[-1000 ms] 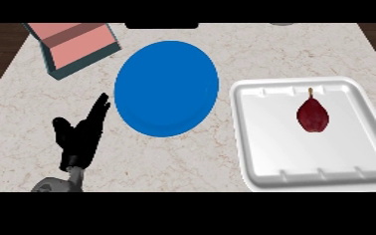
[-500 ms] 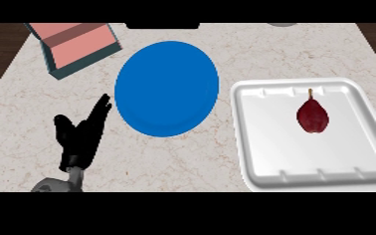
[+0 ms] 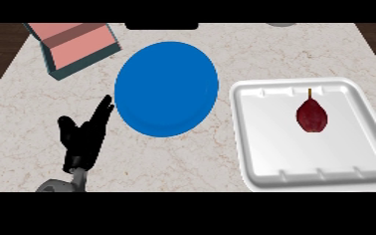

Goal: Pick the pear from the tray and place it in the plate

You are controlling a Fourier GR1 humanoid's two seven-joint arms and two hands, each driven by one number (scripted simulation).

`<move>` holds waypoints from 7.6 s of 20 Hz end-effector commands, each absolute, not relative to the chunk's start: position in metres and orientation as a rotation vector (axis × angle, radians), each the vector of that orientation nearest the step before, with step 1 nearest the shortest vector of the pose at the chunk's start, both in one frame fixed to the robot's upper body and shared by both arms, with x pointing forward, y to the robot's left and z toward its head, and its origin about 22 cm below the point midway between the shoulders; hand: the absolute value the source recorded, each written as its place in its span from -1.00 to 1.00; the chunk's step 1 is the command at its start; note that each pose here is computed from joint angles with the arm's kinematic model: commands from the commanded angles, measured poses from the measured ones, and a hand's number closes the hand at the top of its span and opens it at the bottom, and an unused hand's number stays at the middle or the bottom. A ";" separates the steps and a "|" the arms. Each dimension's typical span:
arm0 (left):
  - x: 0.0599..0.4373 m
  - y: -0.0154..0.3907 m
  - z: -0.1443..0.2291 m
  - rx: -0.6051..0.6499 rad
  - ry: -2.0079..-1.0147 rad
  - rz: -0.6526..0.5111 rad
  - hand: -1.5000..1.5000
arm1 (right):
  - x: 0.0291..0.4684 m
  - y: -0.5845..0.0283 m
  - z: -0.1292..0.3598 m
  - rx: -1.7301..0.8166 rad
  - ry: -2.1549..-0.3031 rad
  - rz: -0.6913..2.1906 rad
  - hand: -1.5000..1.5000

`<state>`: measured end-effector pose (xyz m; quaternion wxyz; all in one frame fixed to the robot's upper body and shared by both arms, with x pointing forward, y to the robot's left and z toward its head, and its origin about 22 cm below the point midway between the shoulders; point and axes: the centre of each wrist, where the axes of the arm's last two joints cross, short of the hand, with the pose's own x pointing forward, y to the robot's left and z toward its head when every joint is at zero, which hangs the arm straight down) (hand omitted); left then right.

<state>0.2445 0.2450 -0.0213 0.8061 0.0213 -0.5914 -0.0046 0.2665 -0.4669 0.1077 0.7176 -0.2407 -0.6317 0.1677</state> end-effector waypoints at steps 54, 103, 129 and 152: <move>0.239 0.236 -0.026 -0.023 -1.192 -0.042 0.00 | 0.325 -0.177 0.016 -0.635 -1.337 0.826 1.00; 0.247 0.230 -0.024 -0.037 -1.208 -0.057 0.00 | 0.362 -0.032 0.069 -1.281 -1.623 -0.039 1.00; 0.234 0.236 -0.039 -0.002 -1.190 -0.043 0.00 | 0.339 -0.042 0.043 -0.752 -1.624 -0.266 -1.00; 0.219 0.237 -0.042 -0.005 -1.203 0.024 0.00 | 0.167 -0.059 -0.006 -0.546 -1.583 0.043 -1.00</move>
